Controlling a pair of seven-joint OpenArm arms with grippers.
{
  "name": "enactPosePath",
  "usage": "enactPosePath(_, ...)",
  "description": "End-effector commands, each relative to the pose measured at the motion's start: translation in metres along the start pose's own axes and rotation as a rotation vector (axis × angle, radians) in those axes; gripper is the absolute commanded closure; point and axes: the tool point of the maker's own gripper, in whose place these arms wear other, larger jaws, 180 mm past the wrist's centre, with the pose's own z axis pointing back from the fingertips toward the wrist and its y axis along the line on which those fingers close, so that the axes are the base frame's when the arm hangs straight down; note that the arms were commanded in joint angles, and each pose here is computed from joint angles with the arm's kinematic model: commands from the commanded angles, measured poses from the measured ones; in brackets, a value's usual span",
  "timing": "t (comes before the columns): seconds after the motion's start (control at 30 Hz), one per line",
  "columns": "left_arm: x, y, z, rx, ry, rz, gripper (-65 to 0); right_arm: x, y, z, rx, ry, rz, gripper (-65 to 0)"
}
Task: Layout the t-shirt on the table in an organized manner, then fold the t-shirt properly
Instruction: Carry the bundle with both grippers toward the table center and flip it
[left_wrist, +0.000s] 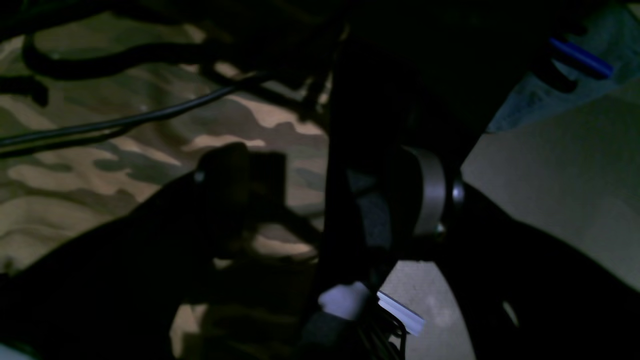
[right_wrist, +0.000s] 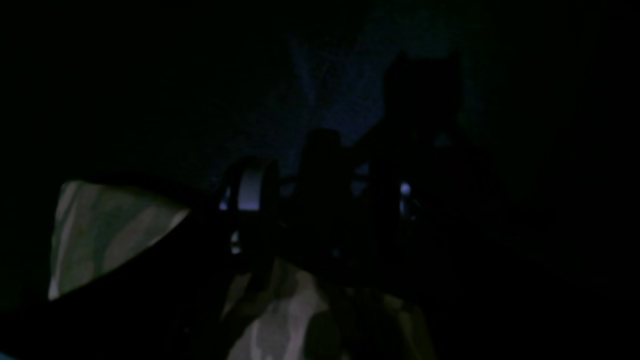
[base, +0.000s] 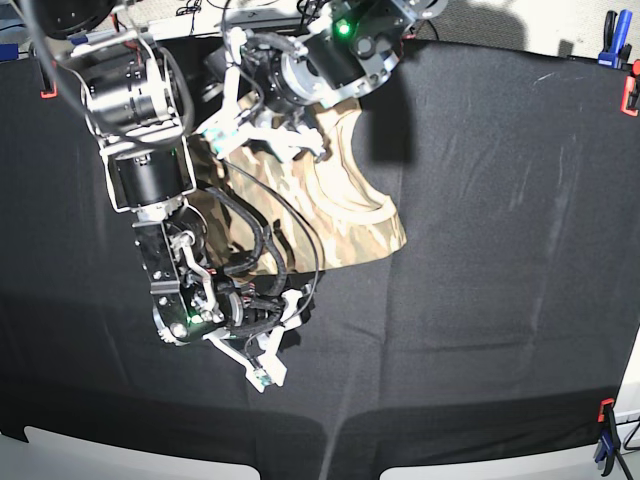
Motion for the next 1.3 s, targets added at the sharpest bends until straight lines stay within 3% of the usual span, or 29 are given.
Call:
enactPosePath(0.0,0.01,-0.009,0.001,-0.028,-0.03,0.005,-40.4,0.028,-0.004,0.009,-0.004,-0.069,0.016,-28.0)
enactPosePath(0.23,0.001,-0.046,0.002,-0.271,-0.022,0.003,-40.4,0.029,-0.001,0.009,0.011,-0.074,0.005,-28.0)
enactPosePath(0.3,-0.003,-0.049,-0.003,-0.294,-0.024,-0.003,-40.4,0.029,0.0,0.009,0.013,-0.074,0.004,-28.0)
enactPosePath(0.5,-0.026,-0.039,-0.03,-0.238,-0.001,0.01,-40.4,0.011,0.004,0.006,0.024,0.027,0.002,-28.0)
enactPosePath(0.67,-0.044,-0.015,-0.043,-0.127,0.064,0.007,-40.4,0.004,0.006,0.004,0.025,0.037,0.01,-28.0)
enactPosePath(0.83,-0.046,0.014,-0.044,0.015,0.091,-0.032,-40.4,-0.021,0.007,-0.001,0.011,0.095,0.058,-28.0)
enactPosePath(1.03,-0.048,0.023,-0.044,0.031,0.156,-0.042,-40.4,-0.022,0.006,0.0,0.01,0.118,0.076,-28.0)
enactPosePath(1.27,-0.041,0.058,-0.041,0.136,0.177,-0.035,-40.4,-0.025,-0.007,0.007,-0.012,0.135,0.05,-28.0)
